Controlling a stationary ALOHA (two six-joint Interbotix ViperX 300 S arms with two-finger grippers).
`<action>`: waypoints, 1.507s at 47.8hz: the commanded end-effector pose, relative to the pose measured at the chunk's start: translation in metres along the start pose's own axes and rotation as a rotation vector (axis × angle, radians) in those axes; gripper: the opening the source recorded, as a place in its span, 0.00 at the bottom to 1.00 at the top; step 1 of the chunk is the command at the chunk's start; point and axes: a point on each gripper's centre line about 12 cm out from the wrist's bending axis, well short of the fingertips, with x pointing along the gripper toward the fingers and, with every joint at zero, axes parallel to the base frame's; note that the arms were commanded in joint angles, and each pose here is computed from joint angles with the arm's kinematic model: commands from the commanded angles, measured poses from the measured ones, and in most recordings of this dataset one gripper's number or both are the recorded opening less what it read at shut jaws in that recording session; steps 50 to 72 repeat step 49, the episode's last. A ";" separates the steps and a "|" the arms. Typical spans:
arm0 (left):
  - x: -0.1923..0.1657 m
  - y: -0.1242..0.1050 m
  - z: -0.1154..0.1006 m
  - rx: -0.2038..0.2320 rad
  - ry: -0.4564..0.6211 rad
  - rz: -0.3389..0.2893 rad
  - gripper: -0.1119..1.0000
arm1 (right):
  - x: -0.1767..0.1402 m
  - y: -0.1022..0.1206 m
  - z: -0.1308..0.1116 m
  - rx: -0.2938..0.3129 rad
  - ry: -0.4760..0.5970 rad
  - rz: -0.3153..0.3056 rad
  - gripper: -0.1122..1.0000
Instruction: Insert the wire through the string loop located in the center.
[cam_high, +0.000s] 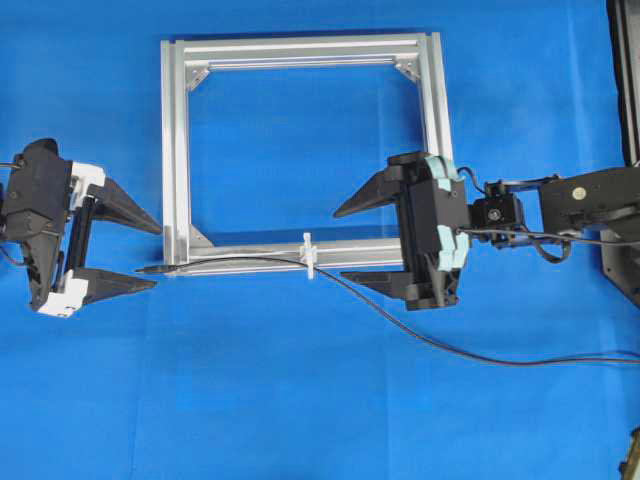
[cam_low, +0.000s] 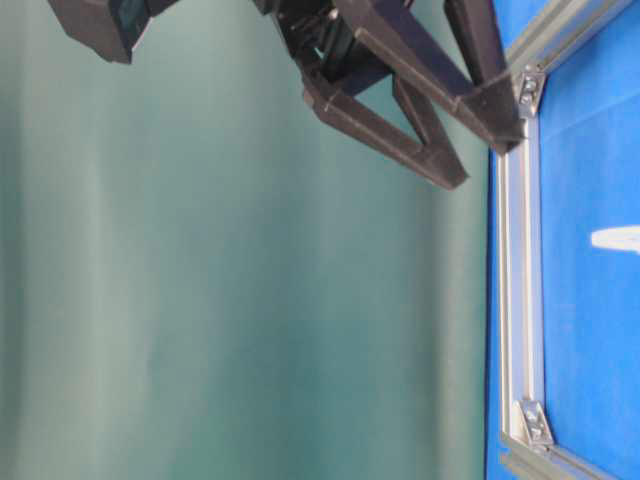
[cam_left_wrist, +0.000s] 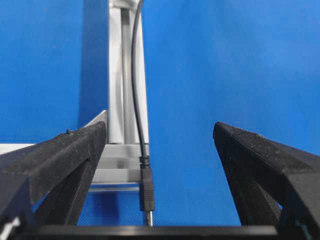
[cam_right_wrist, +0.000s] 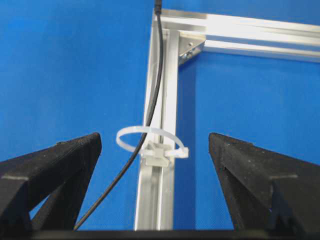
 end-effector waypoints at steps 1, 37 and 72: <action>0.002 0.000 0.009 0.001 -0.027 0.000 0.93 | -0.004 0.001 0.008 0.000 -0.026 0.004 0.93; 0.003 0.001 0.011 0.003 -0.030 0.007 0.93 | -0.004 0.000 0.010 0.039 -0.037 -0.002 0.93; 0.003 0.001 0.011 0.003 -0.030 0.007 0.93 | -0.004 0.000 0.011 0.039 -0.037 -0.003 0.93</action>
